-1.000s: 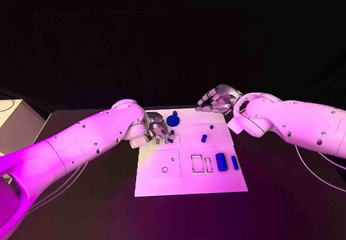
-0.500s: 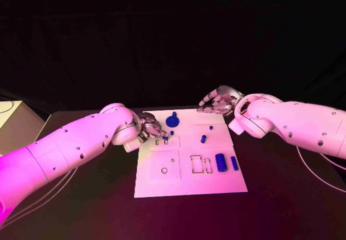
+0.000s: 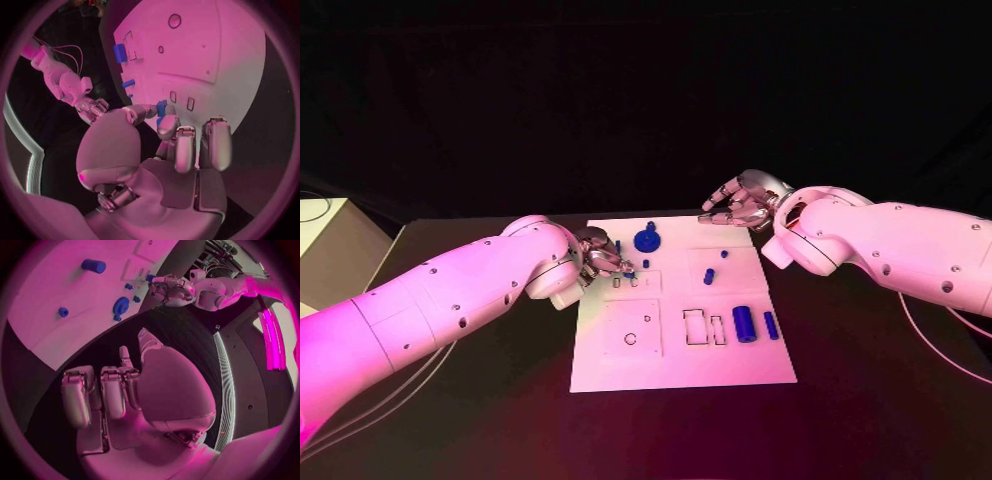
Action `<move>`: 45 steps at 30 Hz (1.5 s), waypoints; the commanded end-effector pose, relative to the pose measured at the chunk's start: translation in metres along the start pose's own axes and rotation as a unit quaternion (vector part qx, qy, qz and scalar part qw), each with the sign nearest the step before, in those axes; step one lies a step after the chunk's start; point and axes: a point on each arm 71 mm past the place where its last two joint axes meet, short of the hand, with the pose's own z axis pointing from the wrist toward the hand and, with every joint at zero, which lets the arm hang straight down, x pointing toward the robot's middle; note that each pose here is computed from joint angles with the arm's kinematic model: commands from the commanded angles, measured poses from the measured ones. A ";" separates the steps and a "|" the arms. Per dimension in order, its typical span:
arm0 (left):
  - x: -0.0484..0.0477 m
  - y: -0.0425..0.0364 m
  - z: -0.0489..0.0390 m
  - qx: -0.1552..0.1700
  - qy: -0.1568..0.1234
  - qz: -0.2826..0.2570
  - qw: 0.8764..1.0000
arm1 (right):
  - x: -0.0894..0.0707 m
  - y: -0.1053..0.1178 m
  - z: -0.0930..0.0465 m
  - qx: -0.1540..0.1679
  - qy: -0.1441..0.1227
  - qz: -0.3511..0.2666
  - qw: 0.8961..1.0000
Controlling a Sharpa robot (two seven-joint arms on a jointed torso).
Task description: Assemble the parts on the task board
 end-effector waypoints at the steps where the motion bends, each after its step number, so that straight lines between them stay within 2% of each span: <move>1: -0.0008 -0.0005 0.0013 0.002 -0.022 0.010 1.000 | 0.001 0.001 0.000 -0.005 0.002 -0.006 1.000; 13: 0.0107 -0.0026 0.0060 -0.003 -0.001 0.040 0.999 | 0.001 0.001 0.000 -0.004 0.002 -0.005 1.000; 35: 0.0136 -0.0033 0.0082 -0.007 0.013 0.060 0.998 | 0.001 0.001 0.000 -0.003 0.003 -0.006 1.000; 45: 0.0126 -0.0026 0.0101 -0.010 0.009 0.060 0.998 | 0.002 0.001 0.000 -0.003 0.004 -0.007 1.000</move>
